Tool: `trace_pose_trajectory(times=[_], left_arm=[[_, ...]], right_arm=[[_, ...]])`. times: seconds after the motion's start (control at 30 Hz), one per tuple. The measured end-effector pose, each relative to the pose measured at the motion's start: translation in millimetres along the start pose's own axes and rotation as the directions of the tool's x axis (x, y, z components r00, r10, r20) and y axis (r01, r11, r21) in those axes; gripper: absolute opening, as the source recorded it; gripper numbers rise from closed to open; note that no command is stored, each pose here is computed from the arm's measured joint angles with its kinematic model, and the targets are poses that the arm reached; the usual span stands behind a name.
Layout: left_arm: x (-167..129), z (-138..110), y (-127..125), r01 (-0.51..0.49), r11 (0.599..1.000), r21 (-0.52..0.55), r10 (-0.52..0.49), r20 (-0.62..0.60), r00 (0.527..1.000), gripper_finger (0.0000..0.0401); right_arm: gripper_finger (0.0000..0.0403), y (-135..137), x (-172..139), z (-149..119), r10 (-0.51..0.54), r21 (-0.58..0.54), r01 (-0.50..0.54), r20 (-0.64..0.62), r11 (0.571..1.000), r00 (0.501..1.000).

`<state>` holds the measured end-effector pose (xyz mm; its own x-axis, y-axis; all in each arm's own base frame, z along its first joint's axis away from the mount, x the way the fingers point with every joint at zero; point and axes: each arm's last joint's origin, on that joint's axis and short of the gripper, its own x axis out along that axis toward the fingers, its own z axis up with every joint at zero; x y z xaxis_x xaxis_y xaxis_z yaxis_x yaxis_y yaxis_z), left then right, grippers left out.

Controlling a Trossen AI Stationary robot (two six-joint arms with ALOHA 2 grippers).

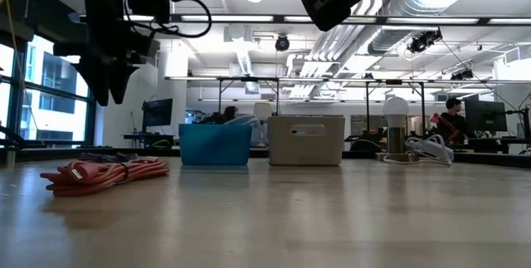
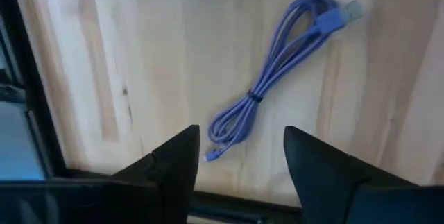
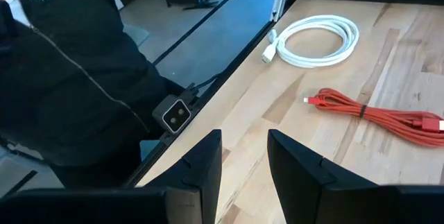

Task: Pick & Place USB Port
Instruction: Put the purple charger cable into the gray bin

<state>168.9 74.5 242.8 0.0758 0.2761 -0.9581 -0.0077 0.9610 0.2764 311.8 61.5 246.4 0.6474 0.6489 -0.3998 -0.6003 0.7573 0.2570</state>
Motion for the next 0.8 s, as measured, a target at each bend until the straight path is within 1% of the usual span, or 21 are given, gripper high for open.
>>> trace_pose_trajectory(times=[0.07,0.13,0.43,0.67,0.8], left_arm=[[1.8,0.4,1.4,-0.049,0.999,-0.001,0.049,-0.034,0.998,0.0207],[2.5,-0.2,1.9,-0.065,0.998,-0.008,0.065,-0.053,0.996,0.0208],[2.3,1.1,-1.2,0.041,0.999,-0.015,-0.041,-0.006,0.999,0.0207],[2.0,2.2,-4.3,0.145,0.989,-0.014,-0.145,0.036,0.989,0.0207],[8.1,0.1,-7.1,0.16,0.987,-0.006,-0.16,0.027,0.987,0.0207]], right_arm=[[0.011,0.4,0.4,-0.7,-0.005,0.001,0.005,-0.007,1.0,1.0],[0.011,0.5,0.4,-0.8,-0.004,0.003,0.004,-0.008,1.0,1.0],[0.011,0.2,0.3,-0.7,-0.009,0.001,0.009,-0.007,1.0,1.0],[0.011,0.3,0.3,-0.7,-0.009,0.006,0.009,-0.007,1.0,1.0],[0.011,0.3,0.3,-0.8,-0.009,0.008,0.009,-0.008,1.0,1.0]])
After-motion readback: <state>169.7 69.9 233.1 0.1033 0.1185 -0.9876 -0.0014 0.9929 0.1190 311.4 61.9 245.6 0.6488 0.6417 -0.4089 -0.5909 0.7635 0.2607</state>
